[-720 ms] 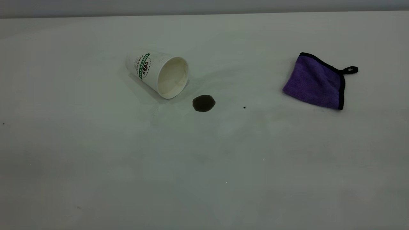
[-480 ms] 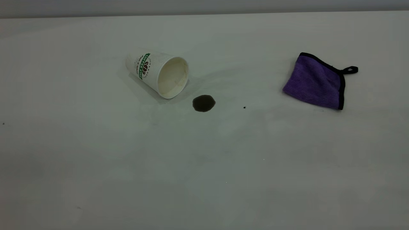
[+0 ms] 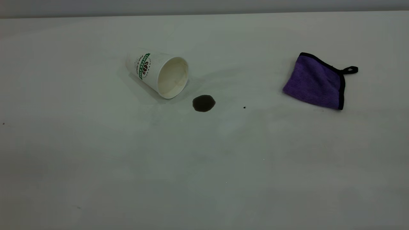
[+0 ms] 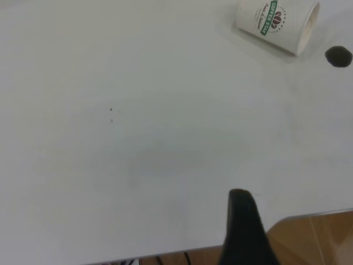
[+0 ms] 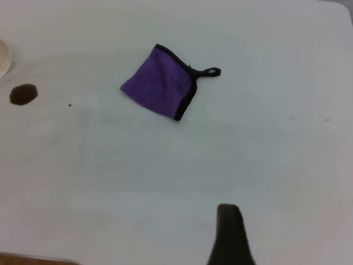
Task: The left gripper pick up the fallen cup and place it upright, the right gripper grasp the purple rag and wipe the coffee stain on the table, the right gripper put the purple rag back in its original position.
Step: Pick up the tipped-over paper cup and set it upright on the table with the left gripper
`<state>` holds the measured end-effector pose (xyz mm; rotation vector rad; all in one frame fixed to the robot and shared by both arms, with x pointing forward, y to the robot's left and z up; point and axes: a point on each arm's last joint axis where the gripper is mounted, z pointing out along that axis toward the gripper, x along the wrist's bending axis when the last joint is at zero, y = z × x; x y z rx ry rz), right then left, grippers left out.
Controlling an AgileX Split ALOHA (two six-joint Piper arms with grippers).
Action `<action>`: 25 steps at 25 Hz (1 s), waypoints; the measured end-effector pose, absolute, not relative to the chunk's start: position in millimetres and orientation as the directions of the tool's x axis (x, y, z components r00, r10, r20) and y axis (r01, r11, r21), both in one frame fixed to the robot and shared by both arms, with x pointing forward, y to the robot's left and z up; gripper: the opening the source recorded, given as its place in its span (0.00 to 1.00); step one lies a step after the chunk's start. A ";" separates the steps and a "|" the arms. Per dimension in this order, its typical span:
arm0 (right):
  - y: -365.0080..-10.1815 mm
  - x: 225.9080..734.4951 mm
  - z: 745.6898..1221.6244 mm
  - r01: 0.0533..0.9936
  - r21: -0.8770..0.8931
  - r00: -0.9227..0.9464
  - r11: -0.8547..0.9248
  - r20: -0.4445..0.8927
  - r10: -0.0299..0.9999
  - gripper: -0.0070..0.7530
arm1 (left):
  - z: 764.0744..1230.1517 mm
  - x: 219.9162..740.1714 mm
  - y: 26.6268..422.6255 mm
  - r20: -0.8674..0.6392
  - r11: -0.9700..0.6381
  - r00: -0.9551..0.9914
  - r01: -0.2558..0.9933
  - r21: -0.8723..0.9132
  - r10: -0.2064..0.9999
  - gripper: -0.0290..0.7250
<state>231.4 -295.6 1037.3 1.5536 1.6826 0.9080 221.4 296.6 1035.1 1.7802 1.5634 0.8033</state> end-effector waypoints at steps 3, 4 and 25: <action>-295.6 231.4 1037.3 0.535 0.843 -0.071 0.051 -0.015 0.997 0.78 | 1035.1 221.4 296.6 0.039 -0.098 0.110 0.610 0.787 0.993 0.77; -295.6 231.4 1037.3 0.535 0.843 -0.071 0.051 -0.015 0.997 0.78 | 1035.1 221.4 296.6 0.039 -0.098 0.110 0.610 0.787 0.993 0.77; -295.6 231.4 1037.3 0.535 0.843 -0.071 0.051 -0.015 0.997 0.78 | 1039.6 228.6 297.9 0.030 -0.080 0.088 0.648 0.757 0.996 0.77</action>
